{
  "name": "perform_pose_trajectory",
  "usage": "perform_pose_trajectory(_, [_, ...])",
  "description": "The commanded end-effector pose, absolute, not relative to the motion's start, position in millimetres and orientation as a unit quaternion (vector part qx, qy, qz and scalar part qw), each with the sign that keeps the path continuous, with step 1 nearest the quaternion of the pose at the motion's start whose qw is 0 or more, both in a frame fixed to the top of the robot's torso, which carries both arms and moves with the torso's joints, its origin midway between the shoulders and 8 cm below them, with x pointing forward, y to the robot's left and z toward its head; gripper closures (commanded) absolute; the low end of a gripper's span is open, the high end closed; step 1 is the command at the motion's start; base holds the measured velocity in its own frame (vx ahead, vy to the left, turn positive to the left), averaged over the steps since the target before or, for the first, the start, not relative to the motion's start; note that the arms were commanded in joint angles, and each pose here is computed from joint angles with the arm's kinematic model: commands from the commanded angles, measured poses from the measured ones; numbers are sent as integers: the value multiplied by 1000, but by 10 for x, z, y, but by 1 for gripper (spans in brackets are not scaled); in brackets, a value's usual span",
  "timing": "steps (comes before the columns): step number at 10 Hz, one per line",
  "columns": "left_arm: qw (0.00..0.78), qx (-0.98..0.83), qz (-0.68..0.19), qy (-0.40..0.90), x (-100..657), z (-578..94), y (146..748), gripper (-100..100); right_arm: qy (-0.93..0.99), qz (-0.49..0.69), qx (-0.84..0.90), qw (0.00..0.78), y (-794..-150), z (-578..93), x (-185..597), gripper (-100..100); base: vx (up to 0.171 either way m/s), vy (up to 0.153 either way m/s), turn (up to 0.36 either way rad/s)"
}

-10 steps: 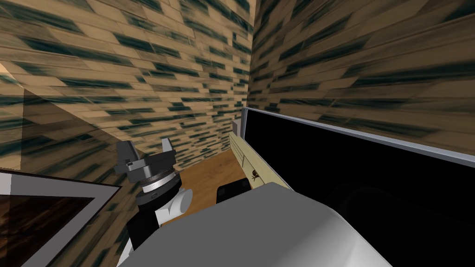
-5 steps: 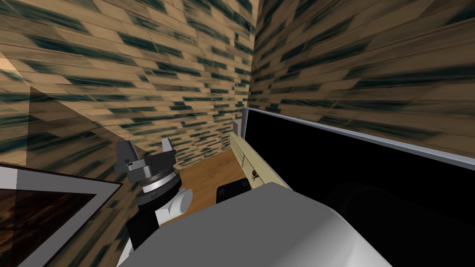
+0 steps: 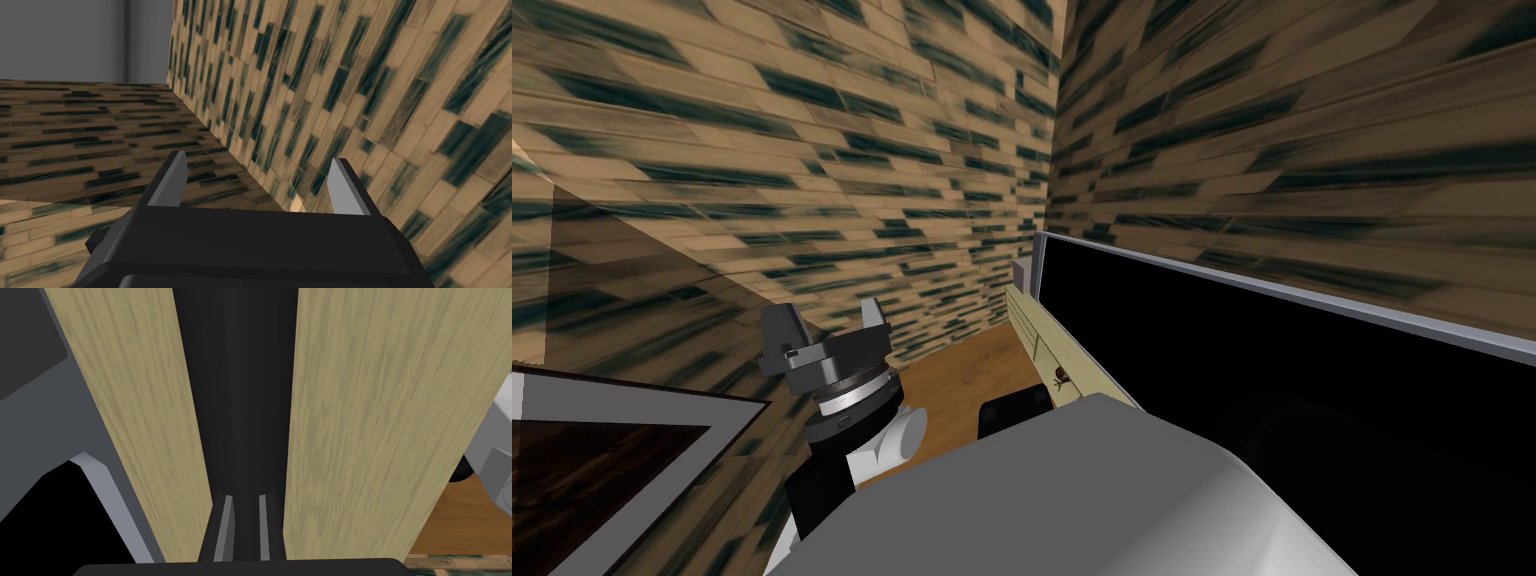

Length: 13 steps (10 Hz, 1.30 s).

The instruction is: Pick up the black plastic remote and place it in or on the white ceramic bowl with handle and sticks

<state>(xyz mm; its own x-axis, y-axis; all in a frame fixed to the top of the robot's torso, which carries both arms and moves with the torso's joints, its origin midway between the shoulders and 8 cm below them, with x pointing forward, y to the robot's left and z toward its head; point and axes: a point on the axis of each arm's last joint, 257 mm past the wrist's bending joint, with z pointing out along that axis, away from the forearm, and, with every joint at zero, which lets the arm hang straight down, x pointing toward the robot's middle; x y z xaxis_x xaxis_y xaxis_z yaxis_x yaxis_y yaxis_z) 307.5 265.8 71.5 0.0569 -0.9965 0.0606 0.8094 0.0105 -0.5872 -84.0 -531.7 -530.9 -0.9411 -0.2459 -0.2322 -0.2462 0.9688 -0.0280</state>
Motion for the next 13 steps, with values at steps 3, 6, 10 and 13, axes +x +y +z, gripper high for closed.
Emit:
perform_pose_trajectory(3, [685, -245, -660, 191, 3075, 715, 2658, 0, 987, -14, -124, 104, -5583, -5132, -976, 100, 12, 47, -15])
perform_pose_trajectory(6, [685, -245, -660, 191, 3075, 715, 2658, 0, 990, -45, -116, 74, -6074, -4775, -1262, 100, 73, 144, -46])
perform_pose_trajectory(10, [685, -245, -660, 191, 3075, 715, 2658, 0, 990, -71, -108, 48, -6459, -4446, -1481, 100, 57, 97, -32])
perform_pose_trajectory(13, [685, -245, -660, 191, 3075, 715, 2658, 0, 990, -89, -103, 33, -6704, -4212, -1604, 100, 61, 118, -44])
